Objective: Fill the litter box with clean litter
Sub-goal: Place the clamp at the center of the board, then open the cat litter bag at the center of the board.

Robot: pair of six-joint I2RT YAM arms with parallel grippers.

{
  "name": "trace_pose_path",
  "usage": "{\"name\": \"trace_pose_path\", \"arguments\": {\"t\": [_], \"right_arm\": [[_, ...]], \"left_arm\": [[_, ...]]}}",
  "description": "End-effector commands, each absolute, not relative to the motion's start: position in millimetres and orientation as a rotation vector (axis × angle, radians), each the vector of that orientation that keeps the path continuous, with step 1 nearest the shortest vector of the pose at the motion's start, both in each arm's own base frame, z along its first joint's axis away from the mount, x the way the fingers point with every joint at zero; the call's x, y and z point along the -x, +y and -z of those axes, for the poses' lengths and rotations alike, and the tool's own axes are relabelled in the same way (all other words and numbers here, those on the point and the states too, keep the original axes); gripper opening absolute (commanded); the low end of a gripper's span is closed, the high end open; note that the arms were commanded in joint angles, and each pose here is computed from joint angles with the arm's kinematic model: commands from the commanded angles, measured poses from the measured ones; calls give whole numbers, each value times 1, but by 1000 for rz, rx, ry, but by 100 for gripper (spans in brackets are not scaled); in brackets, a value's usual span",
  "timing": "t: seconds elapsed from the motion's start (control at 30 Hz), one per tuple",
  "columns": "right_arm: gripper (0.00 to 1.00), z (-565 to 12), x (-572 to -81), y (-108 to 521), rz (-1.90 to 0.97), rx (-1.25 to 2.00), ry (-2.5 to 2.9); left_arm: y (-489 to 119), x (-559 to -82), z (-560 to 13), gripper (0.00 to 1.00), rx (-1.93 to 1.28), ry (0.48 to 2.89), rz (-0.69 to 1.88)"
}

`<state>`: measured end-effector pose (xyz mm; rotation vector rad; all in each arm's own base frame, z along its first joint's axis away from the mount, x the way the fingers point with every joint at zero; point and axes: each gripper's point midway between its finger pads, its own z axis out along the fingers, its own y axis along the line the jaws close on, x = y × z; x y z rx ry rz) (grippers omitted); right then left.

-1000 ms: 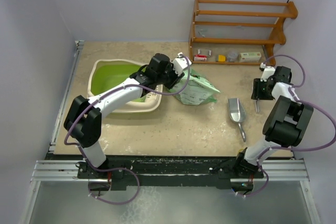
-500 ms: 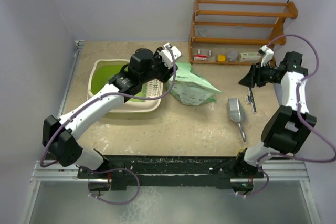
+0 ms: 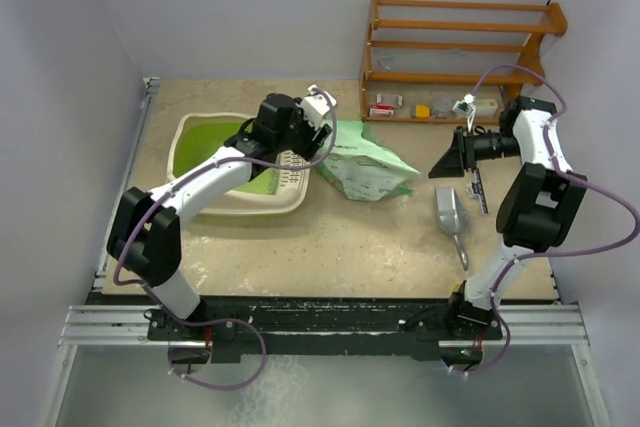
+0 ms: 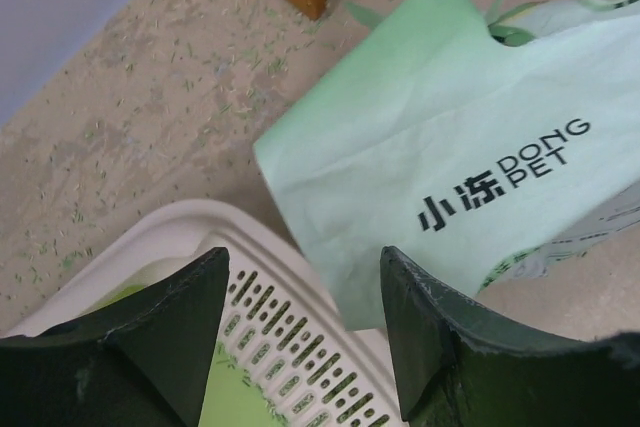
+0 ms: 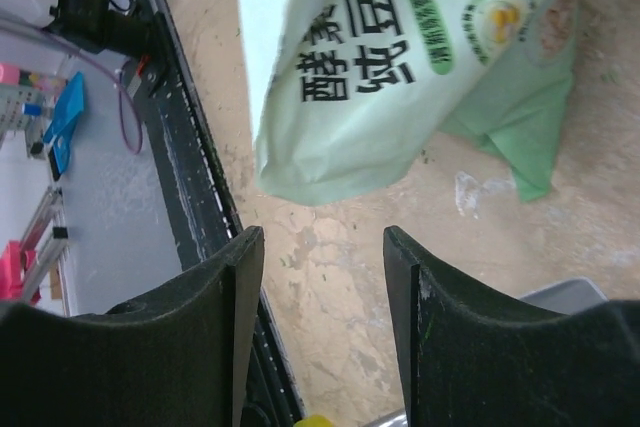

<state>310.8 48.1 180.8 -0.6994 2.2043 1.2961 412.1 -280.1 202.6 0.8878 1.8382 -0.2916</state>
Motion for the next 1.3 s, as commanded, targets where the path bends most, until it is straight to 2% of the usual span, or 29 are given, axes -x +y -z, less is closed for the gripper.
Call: {"name": "trace_pose_path", "arguments": {"t": [0.0,0.17,0.33,0.47,0.63,0.83,0.93,1.0,1.07,1.1,1.13,1.17,1.2,1.27], "right_arm": [[53,-213,-287,65,-1300,790,2123],[53,-214,-274,68,-1283,802,2130],[51,-204,-273,62,-1188,815,2174],[50,-202,-270,61,-1156,808,2183],[50,-204,-269,61,-1112,814,2173],[49,-205,-269,62,-1085,811,2164],[49,-205,-268,62,-1101,797,2168],[48,-204,-267,63,-1107,793,2168],[44,-204,-267,63,-1108,791,2171],[39,-204,-266,63,-1109,789,2174],[28,-205,-266,62,-1102,789,2179],[14,-205,-266,62,-1092,788,2184],[3,-204,-267,60,-1071,785,2199],[0,-203,-268,55,-1017,777,2226]], "left_arm": [[-262,-438,-240,59,-736,1742,405],[-267,-437,-254,60,-718,1685,644],[-304,-408,-257,59,-849,1614,1104],[-326,-397,-237,59,-924,1679,1400],[-322,-410,-210,59,-912,1782,1316],[-321,-413,-212,58,-899,1785,1293],[-325,-412,-222,54,-883,1750,1338],[-329,-411,-233,48,-879,1698,1380],[-333,-406,-243,36,-888,1658,1423],[-333,-404,-247,22,-897,1646,1432],[-334,-403,-249,8,-907,1636,1437],[-333,-399,-254,4,-921,1623,1443],[-333,-396,-259,3,-935,1604,1444],[-330,-391,-272,3,-956,1567,1427]]}}
